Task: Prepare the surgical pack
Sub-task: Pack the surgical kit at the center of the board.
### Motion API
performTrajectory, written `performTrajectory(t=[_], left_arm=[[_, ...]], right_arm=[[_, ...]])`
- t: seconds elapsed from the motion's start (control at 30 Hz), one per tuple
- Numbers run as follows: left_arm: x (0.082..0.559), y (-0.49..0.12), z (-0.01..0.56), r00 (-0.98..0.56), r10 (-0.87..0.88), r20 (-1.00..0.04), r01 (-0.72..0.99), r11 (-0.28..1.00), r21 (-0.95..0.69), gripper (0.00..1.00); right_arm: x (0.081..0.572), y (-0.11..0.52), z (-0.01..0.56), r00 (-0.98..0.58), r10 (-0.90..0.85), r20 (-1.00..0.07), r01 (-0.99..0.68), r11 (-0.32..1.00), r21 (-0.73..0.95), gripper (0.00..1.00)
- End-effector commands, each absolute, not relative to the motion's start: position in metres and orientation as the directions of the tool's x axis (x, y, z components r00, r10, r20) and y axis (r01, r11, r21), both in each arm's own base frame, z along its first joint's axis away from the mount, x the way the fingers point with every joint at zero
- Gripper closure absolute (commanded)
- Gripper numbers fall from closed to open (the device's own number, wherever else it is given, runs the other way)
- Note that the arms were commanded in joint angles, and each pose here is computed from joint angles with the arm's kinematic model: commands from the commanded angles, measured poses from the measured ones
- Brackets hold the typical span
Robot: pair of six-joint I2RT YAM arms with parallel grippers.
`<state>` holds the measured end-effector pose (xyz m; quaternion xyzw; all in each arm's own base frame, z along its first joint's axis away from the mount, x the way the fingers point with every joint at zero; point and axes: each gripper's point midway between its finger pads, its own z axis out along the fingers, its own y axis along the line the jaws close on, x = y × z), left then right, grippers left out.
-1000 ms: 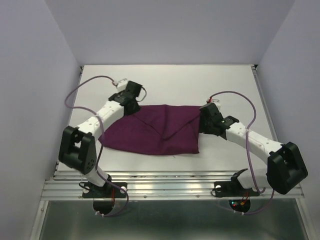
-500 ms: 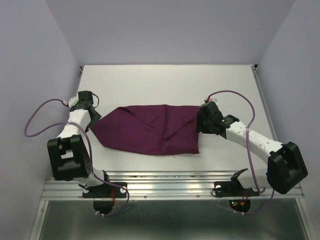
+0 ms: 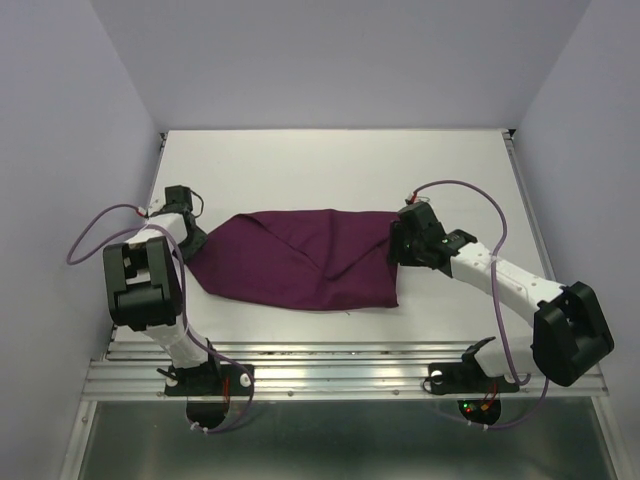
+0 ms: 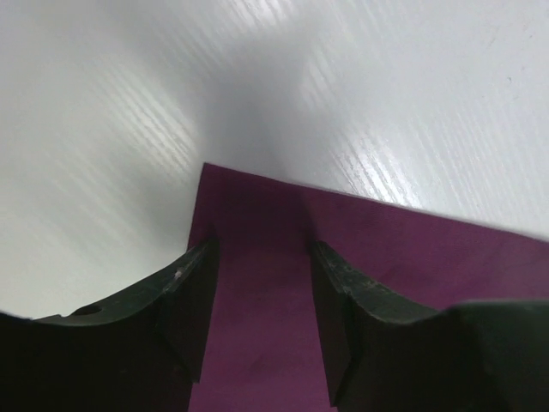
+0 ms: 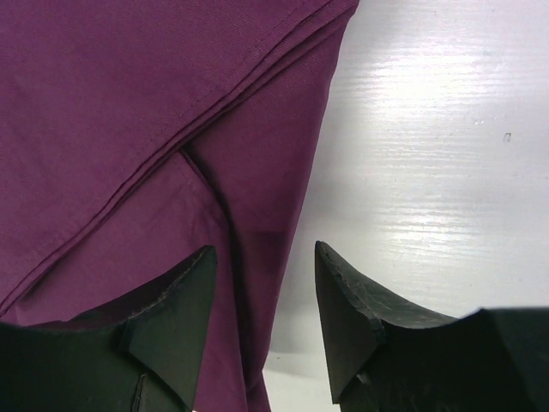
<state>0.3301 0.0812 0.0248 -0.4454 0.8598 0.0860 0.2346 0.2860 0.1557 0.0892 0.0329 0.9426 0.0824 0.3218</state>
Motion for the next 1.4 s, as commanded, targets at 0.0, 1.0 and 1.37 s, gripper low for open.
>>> performTrajectory(t=[0.0,1.0,1.37], left_arm=[[0.33,0.074,0.006,-0.503,-0.732,-0.46,-0.808,0.587,-0.051,0.46],[0.358,-0.049,0.243,-0.428,-0.58,-0.693,-0.461,0.8,-0.384,1.0],[0.352,-0.182,0.328,-0.49,-0.524,-0.697,-0.093,0.826,-0.556,1.0]], right_arm=[[0.295,0.158,0.093,-0.771,0.118,-0.626,-0.003,0.982,0.189,0.45],[0.307,0.123,0.077,-0.784,0.233,-0.576,0.191,0.973,0.133,0.61],[0.303,0.123,0.067,-0.771,0.262,-0.58,0.208,0.965,0.16,0.84]])
